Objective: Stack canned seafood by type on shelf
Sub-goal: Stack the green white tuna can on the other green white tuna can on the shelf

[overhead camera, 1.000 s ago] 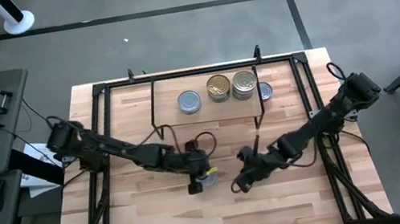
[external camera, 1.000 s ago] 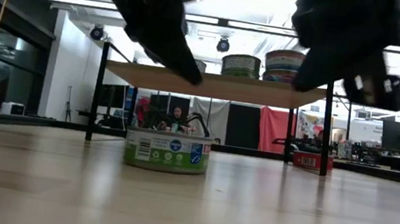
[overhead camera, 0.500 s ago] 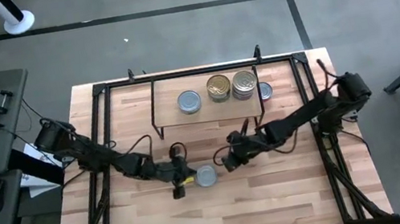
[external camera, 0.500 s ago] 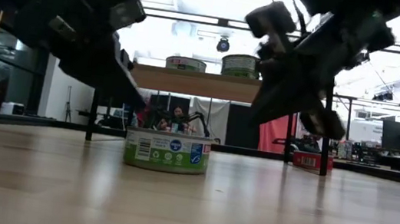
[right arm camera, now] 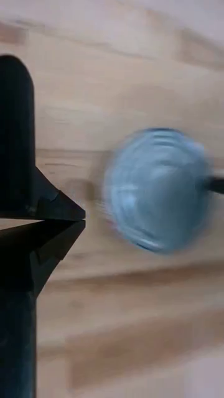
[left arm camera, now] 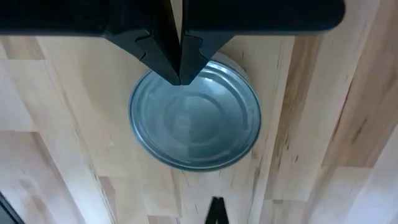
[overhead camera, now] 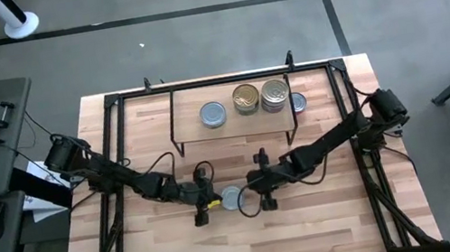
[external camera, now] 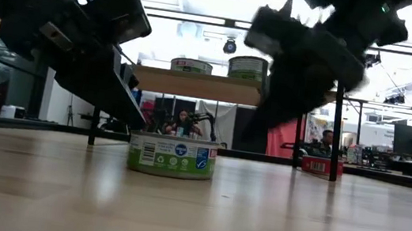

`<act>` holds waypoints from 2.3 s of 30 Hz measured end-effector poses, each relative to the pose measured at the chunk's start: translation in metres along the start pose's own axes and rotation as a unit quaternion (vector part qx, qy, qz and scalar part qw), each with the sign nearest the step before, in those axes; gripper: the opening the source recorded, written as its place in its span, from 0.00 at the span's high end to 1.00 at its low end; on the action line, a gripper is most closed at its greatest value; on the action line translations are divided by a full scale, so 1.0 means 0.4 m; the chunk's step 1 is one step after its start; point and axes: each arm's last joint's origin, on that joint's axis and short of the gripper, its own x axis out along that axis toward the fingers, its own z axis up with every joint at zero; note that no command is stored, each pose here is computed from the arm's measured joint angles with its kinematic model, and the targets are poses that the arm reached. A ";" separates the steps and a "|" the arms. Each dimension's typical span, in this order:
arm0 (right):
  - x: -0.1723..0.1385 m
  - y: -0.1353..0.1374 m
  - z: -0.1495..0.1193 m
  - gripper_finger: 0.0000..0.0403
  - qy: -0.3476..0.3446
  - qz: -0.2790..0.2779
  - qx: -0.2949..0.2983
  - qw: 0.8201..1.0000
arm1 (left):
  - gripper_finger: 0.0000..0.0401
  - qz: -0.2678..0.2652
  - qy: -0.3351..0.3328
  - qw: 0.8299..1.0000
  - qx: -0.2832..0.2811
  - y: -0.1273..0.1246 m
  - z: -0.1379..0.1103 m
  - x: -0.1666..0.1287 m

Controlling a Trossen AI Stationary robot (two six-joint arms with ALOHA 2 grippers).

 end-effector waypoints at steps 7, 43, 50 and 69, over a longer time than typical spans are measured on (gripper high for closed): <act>0.016 -0.003 -0.006 1.00 0.004 0.027 -0.001 1.000 | 1.00 0.010 -0.009 1.000 0.013 0.001 0.002 0.001; 0.014 0.065 0.142 1.00 -0.065 0.073 -0.077 0.992 | 1.00 0.011 0.039 0.997 0.062 -0.007 -0.024 -0.003; 0.007 0.056 0.170 1.00 -0.079 0.068 -0.108 0.989 | 1.00 0.014 0.050 0.997 0.064 -0.007 -0.030 -0.003; -0.001 0.007 0.155 1.00 -0.009 0.054 -0.116 0.992 | 1.00 0.032 0.049 0.996 0.071 -0.006 -0.022 -0.021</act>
